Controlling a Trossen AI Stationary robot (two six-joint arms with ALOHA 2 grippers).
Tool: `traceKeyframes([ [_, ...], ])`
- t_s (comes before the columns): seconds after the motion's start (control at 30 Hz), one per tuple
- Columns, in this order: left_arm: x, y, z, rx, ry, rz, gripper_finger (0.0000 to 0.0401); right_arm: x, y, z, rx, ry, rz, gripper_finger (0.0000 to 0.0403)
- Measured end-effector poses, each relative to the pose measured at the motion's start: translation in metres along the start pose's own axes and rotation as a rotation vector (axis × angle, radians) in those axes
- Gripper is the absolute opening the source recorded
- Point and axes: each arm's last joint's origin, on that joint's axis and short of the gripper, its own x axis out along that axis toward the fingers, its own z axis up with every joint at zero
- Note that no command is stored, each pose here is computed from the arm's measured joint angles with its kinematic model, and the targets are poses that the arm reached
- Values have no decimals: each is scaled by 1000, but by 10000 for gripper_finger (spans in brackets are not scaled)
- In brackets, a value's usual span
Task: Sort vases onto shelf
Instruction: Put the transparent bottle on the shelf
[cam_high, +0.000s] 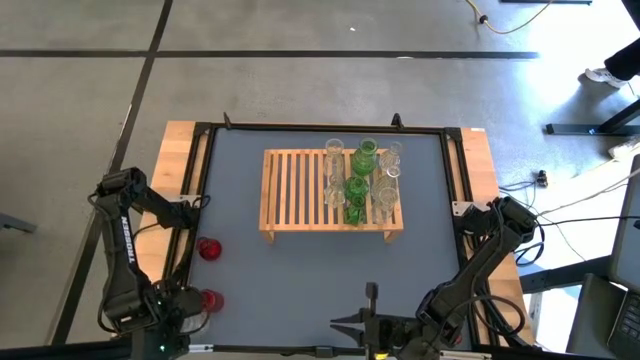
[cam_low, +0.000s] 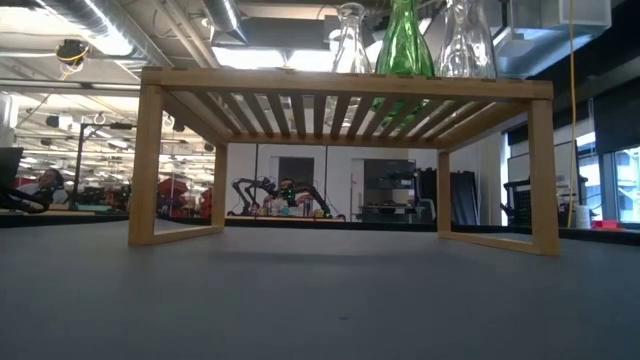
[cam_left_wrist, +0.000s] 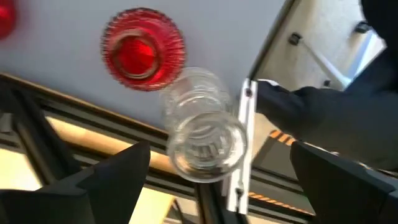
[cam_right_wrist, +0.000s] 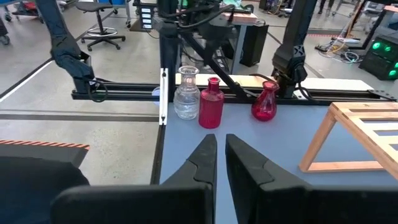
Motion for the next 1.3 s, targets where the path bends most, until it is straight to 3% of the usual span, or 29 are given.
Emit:
traceKeyframes([
  [0.4,19,8,-8,25,24,35,383,0,0,0,0,2,7,26],
  [0.83,43,11,-7,17,25,-3,380,0,0,0,0,2,7,26],
  [1.3,46,13,-6,5,3,6,316,0,0,0,0,2,7,26],
])
